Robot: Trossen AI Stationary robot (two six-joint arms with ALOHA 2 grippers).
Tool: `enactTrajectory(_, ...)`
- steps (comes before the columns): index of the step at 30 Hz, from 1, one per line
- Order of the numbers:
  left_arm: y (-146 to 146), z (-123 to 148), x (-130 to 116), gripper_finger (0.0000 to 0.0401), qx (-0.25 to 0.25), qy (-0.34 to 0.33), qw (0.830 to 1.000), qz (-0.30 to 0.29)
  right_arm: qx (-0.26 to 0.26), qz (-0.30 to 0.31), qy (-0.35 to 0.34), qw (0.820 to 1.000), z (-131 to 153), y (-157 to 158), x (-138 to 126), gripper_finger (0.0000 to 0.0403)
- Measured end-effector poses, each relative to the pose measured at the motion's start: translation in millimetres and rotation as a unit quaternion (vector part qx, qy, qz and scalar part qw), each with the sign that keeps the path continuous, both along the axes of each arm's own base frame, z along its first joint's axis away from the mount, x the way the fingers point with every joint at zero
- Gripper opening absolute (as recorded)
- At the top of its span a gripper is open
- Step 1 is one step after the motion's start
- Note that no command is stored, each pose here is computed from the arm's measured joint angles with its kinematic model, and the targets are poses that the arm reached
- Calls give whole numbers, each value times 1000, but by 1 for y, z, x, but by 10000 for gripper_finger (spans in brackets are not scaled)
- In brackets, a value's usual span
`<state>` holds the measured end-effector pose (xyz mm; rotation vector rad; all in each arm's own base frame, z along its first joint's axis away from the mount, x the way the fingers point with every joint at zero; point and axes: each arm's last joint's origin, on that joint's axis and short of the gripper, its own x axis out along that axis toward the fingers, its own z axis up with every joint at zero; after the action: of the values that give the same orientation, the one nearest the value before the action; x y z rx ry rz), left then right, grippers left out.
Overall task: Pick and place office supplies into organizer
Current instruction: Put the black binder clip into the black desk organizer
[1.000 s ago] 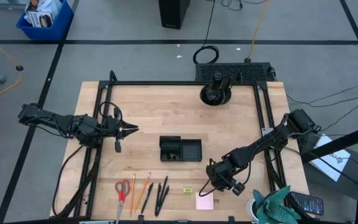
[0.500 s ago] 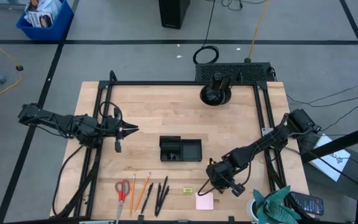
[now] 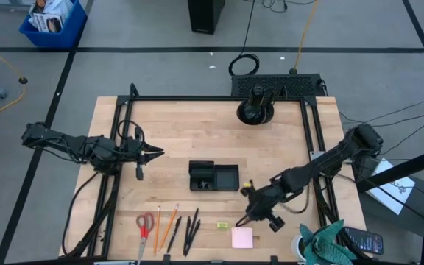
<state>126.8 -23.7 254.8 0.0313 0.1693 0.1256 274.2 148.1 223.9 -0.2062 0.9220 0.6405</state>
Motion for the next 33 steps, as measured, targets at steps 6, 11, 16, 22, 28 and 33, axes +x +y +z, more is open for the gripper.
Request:
enactTrajectory(6, 0, 0, 0, 47, 2, 2, 1000, 0, -72, -138, -220, 963, 44, -16, 14, 1)
enactTrajectory(11, 0, -1, 0, 47, 1, 3, 1000, 0, -106, -149, -241, 953, 26, -23, 37, 0)
enactTrajectory(16, 0, -1, 0, 47, 1, 4, 1000, 1, -116, -185, -236, 947, -11, -32, 68, 0)
enactTrajectory(22, 0, -1, 0, 47, 0, 4, 1000, 1, -134, -230, -245, 932, -38, -43, 89, 0)
enactTrajectory(28, 0, -1, 0, 47, 1, 8, 1000, 1, -182, -256, -217, 924, -62, -53, 95, 0)
enactTrajectory(33, 0, -1, 0, 47, 4, 8, 1000, 0, -195, -248, -200, 928, -71, -54, 95, 0)
